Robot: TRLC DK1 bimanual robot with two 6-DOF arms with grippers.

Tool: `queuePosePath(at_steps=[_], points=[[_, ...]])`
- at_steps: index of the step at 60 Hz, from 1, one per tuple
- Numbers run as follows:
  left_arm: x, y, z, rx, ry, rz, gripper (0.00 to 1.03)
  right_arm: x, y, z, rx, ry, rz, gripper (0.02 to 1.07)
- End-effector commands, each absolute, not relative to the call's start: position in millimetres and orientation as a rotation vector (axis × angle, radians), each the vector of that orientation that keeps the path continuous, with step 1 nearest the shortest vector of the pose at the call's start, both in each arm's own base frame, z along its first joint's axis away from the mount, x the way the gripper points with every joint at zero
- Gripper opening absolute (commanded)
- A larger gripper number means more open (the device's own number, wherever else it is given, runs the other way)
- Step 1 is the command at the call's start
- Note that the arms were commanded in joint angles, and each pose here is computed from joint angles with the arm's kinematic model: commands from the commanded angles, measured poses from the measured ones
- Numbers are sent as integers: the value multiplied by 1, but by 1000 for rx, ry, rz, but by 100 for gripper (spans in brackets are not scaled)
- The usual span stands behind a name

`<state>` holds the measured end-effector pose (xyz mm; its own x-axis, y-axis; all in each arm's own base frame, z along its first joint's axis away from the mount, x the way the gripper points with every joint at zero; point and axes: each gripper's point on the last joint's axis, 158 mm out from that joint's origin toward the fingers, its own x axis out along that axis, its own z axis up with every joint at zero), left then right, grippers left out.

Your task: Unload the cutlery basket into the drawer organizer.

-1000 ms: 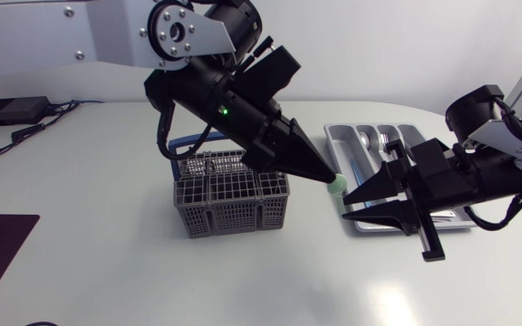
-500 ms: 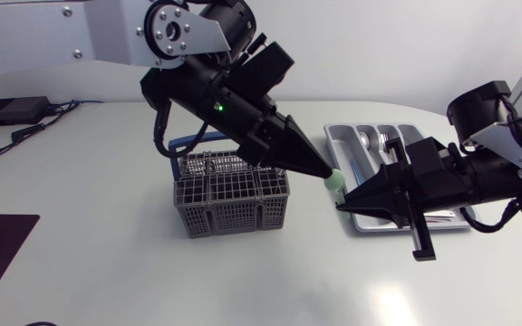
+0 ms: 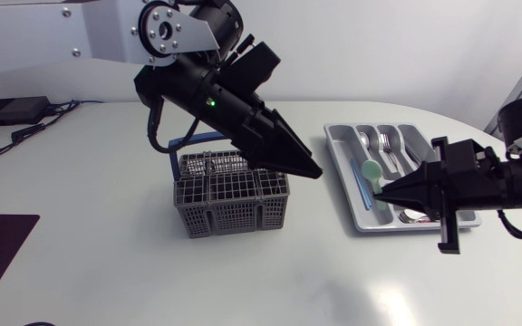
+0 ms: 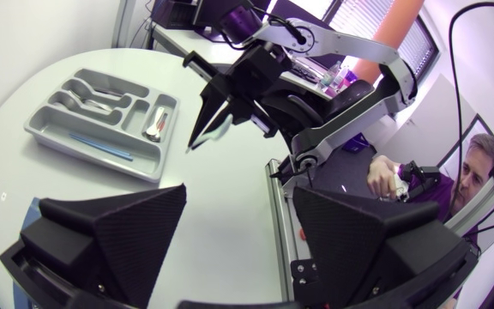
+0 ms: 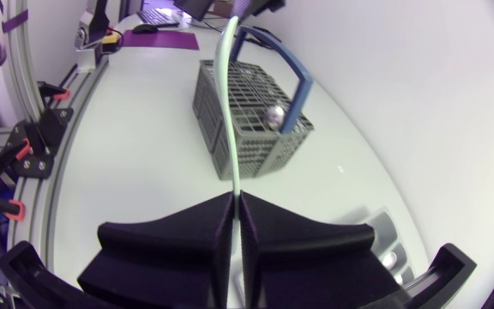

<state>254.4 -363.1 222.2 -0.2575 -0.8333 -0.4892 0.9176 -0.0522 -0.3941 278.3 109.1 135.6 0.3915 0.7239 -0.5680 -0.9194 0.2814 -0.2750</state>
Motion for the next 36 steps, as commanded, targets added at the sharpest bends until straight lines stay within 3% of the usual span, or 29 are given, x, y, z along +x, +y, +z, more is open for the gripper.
queuePosePath(at_steps=[1, 16, 36], points=[[268, -360, 220, 135, 776, -1628, 99, 285, 80, 113, -669, 399, 1088, 8], [302, -350, 191, 195, 825, -1442, 99, 304, -6, 75, -890, 466, 865, 8], [333, -334, 152, 275, 870, -1226, 99, 316, -65, 26, -1115, 536, 699, 8]])
